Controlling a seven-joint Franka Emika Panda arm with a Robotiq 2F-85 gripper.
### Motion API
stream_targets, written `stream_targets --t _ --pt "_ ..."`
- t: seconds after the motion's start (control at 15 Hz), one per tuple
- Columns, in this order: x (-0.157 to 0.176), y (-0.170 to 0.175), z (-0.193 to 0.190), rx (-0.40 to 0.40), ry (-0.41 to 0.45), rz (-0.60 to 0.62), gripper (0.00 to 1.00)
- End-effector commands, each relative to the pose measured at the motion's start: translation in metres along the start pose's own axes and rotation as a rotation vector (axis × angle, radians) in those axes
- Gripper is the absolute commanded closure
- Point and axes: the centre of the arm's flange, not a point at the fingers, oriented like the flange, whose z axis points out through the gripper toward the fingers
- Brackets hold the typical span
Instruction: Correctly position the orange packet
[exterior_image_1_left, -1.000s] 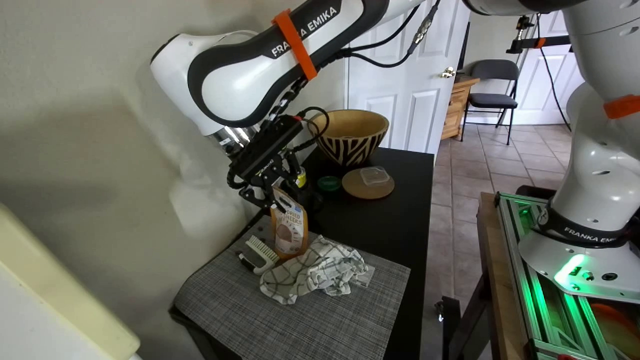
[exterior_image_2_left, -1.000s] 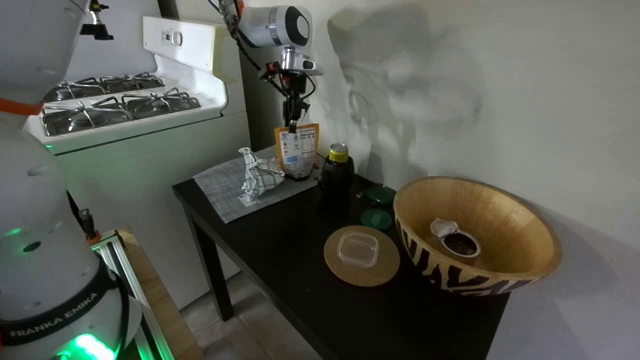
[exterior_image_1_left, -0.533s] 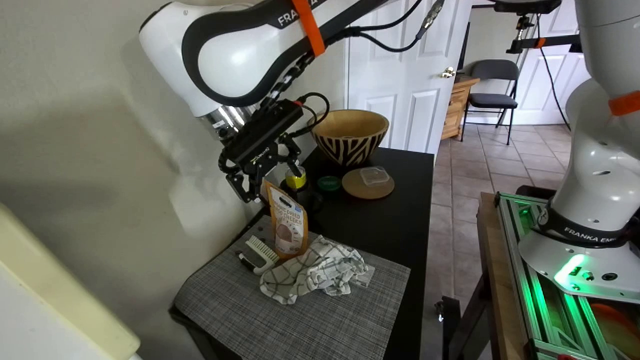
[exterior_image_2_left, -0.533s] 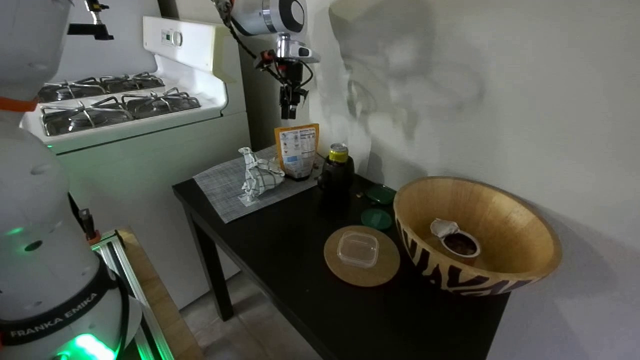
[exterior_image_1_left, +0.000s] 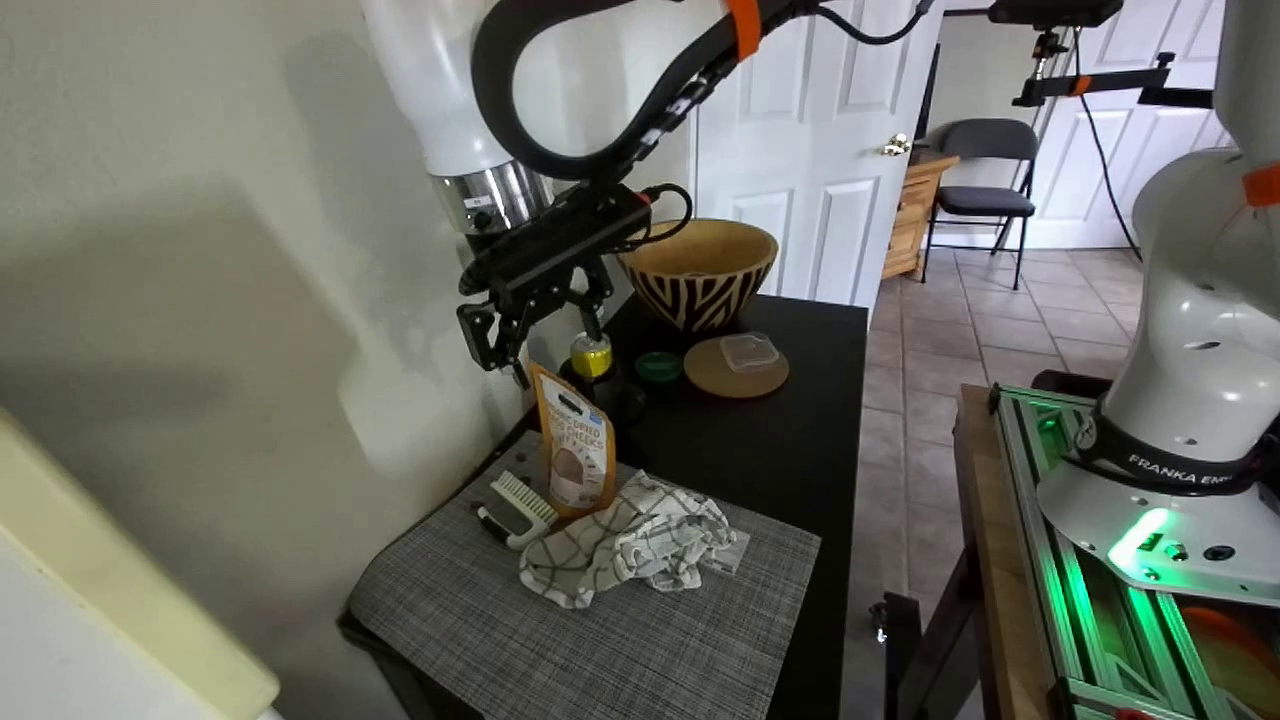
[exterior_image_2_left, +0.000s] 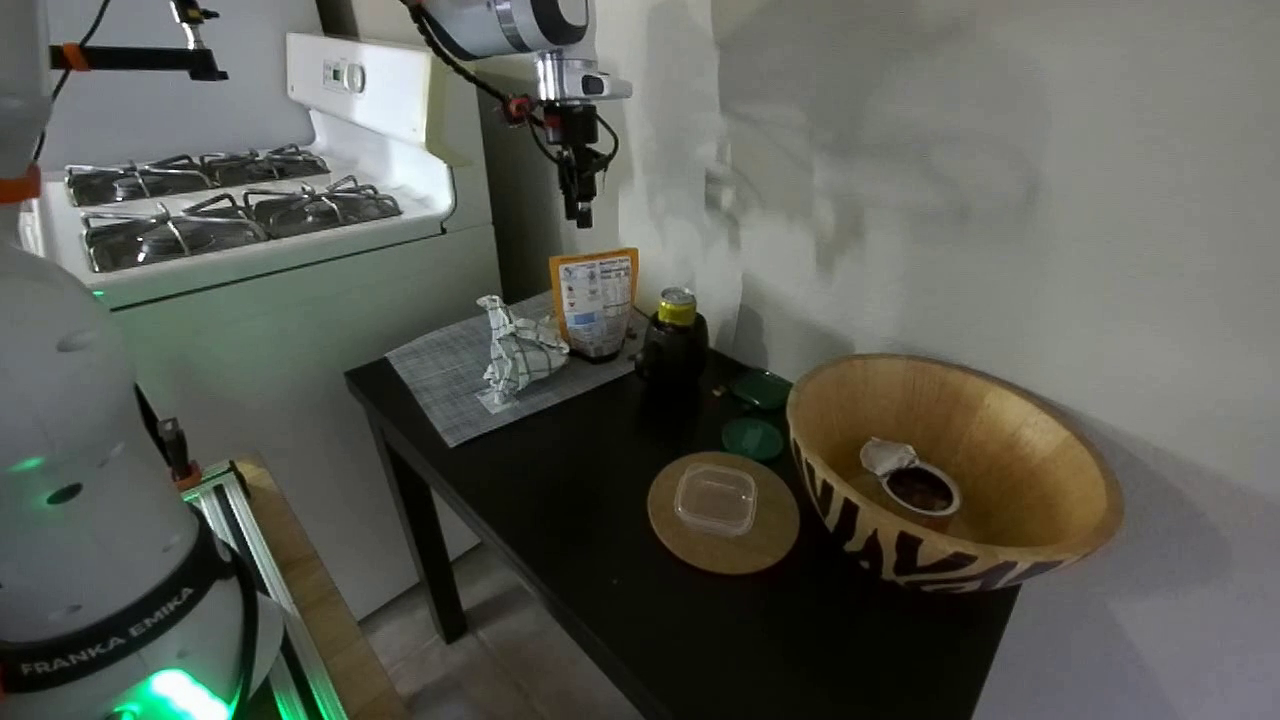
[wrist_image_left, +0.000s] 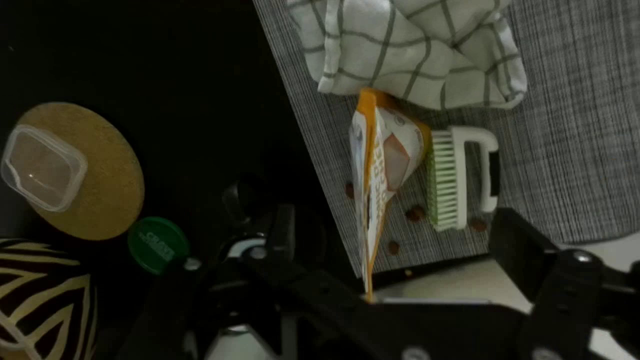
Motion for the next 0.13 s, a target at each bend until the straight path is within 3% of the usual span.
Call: stream_targets --t 0.0,0.07 --pt "-0.035 0.07 0.018 0.099 0.18 -0.005 0.0" --pt "0.004 0.017 -0.003 0.06 0.096 -0.005 0.0"
